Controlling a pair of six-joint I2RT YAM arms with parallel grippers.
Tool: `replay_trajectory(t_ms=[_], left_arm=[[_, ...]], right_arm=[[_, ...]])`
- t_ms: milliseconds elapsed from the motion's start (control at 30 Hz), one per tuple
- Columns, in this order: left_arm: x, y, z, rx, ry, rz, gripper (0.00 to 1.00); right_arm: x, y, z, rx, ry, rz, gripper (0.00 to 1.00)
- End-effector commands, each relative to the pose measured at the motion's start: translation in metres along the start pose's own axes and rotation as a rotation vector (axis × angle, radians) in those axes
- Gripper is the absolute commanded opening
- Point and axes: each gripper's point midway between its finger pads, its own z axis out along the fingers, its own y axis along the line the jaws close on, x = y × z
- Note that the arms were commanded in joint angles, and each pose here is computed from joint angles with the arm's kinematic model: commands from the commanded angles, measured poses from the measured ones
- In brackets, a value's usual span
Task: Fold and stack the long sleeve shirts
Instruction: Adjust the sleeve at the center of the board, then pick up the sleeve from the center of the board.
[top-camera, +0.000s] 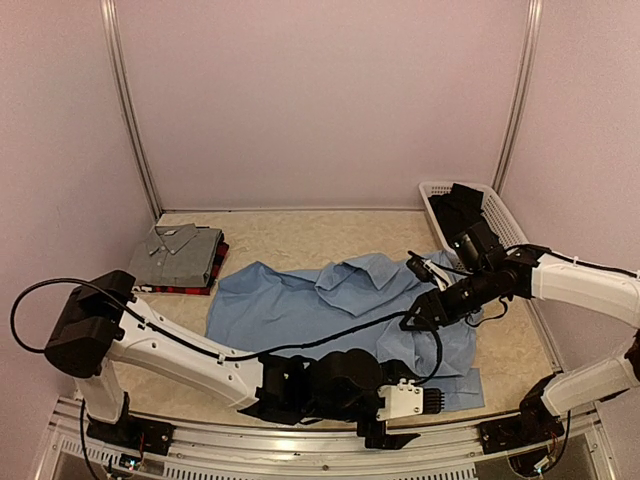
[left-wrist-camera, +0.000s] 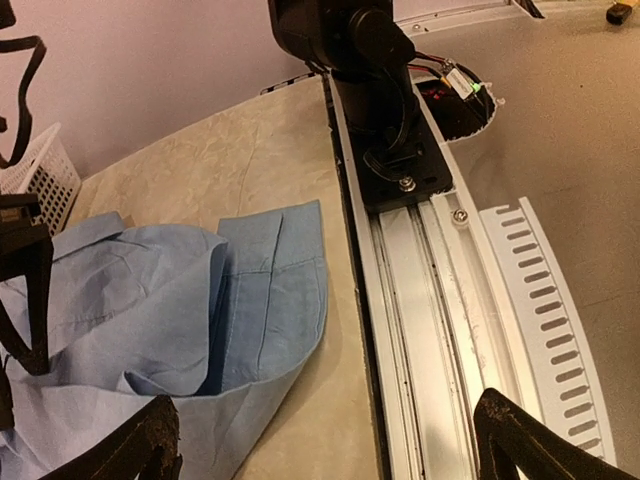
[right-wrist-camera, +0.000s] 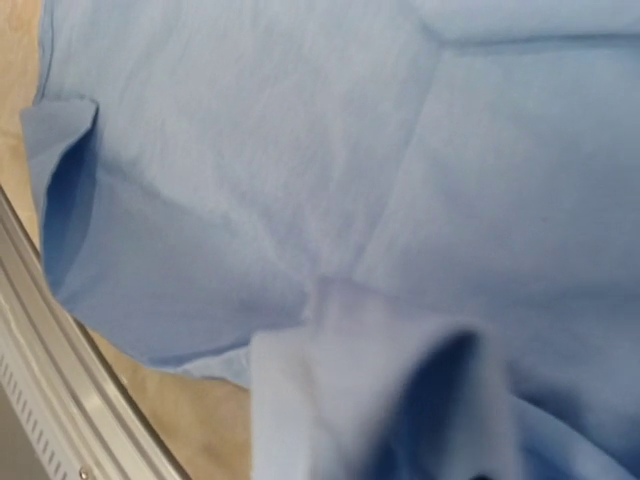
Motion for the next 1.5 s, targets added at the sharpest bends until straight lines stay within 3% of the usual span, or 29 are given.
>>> replay_trajectory(t_ms=[0, 333, 467, 600, 933, 1100, 1133, 1167, 1200, 1467], left_arm=[[0.009, -0.015, 0.019, 0.090, 0.079, 0.214, 0.97], [0.031, -0.012, 0.057, 0.201, 0.233, 0.375, 0.89], [0.045, 0.004, 0.072, 0.142, 0.310, 0.431, 0.86], [0.056, 0.018, 0.081, 0.120, 0.349, 0.423, 0.70], [0.072, 0.036, 0.085, 0.113, 0.403, 0.417, 0.40], [0.064, 0.032, 0.082, 0.143, 0.368, 0.375, 0.26], [0.061, 0.032, 0.082, 0.145, 0.359, 0.366, 0.20], [0.057, 0.032, 0.081, 0.145, 0.347, 0.356, 0.04], [0.054, 0.033, 0.081, 0.138, 0.336, 0.342, 0.00], [-0.001, 0.028, 0.052, 0.206, 0.151, 0.238, 0.00]], right_arm=[[0.001, -0.009, -0.016, 0.008, -0.018, 0.015, 0.59], [-0.011, -0.020, -0.018, -0.005, -0.058, 0.050, 0.59], [-0.011, -0.021, -0.018, -0.012, -0.064, 0.051, 0.58], [-0.008, -0.023, -0.017, -0.015, -0.064, 0.058, 0.58], [-0.009, -0.024, -0.019, -0.011, -0.071, 0.061, 0.57], [-0.009, -0.025, -0.020, -0.003, -0.078, 0.064, 0.57], [-0.010, -0.025, -0.021, -0.002, -0.079, 0.063, 0.57], [-0.010, -0.025, -0.021, 0.001, -0.079, 0.065, 0.57], [-0.010, -0.026, -0.022, 0.004, -0.080, 0.065, 0.57], [-0.023, -0.028, -0.045, 0.059, -0.141, 0.072, 0.57]])
